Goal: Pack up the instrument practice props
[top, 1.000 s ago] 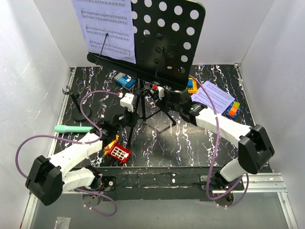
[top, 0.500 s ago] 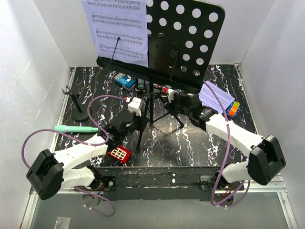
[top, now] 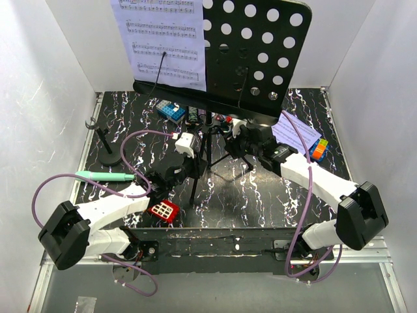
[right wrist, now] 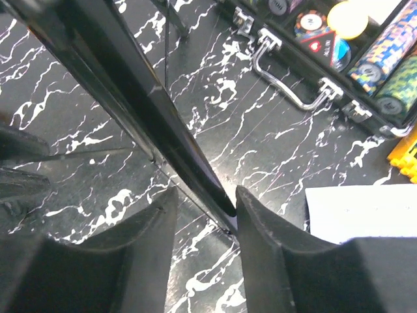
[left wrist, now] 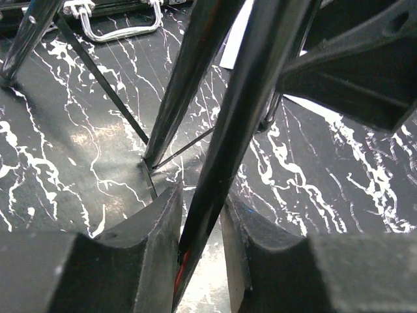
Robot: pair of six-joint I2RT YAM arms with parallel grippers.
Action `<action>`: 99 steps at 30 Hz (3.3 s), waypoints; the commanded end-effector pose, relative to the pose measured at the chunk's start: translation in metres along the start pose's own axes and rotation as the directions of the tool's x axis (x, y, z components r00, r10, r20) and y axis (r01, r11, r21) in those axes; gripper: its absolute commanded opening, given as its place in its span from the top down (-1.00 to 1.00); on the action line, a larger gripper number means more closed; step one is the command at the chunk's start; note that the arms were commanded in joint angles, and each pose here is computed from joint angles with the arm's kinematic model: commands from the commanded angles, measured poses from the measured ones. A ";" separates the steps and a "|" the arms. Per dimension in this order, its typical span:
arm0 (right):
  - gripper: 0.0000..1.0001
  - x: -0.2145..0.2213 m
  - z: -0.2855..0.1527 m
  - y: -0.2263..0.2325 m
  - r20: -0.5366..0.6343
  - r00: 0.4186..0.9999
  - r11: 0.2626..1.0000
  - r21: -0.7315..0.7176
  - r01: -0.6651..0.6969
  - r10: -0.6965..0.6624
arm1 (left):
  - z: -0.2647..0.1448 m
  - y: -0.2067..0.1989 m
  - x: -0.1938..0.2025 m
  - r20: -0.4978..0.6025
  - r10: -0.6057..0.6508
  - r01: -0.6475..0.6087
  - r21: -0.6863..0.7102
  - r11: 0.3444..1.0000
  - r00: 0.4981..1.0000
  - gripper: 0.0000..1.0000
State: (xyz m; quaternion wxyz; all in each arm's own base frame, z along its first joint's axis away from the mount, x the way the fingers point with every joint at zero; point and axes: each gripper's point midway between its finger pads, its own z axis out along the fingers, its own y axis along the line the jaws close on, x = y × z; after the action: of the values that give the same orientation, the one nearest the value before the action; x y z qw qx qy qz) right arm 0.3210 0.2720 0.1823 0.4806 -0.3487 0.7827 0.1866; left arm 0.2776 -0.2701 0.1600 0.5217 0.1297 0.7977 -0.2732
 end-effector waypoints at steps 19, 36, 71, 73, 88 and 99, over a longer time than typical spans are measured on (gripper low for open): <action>-0.79 -0.001 -0.102 0.051 0.037 0.982 0.971 -0.160 -0.176 0.184 | -0.073 -0.003 -0.055 0.063 -0.073 0.075 -0.036 0.997 0.995 -0.61; -0.68 -0.082 -0.172 0.143 0.315 0.948 0.991 -0.116 0.074 -0.034 | -0.229 -0.016 -0.249 0.487 0.036 -0.012 -0.053 0.999 0.873 -0.67; -0.61 -0.332 -0.204 0.063 0.670 0.741 0.962 0.173 -0.213 0.043 | -0.164 -0.044 -0.344 0.510 0.271 -0.184 -0.214 0.959 0.816 -0.18; -0.60 -0.332 -0.196 0.066 0.659 0.751 0.965 0.173 -0.197 0.036 | -0.162 -0.043 -0.342 0.505 0.276 -0.190 -0.216 0.958 0.817 -0.16; -0.56 -0.336 -0.163 0.071 0.628 0.778 0.955 0.215 -0.204 0.025 | -0.161 -0.039 -0.331 0.484 0.318 -0.232 -0.229 0.945 0.815 -0.05; -0.21 -0.340 -0.153 0.076 0.630 0.776 0.957 0.208 -0.201 0.026 | -0.157 -0.041 -0.326 0.478 0.330 -0.254 -0.217 0.942 0.814 0.19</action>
State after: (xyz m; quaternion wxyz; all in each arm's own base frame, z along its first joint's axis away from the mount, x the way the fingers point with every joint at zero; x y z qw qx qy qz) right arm 0.2661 0.3601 0.5289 0.7250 -0.1855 0.6309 0.2047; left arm 0.2818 -0.1901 0.5072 0.7485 0.1310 0.6327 -0.1494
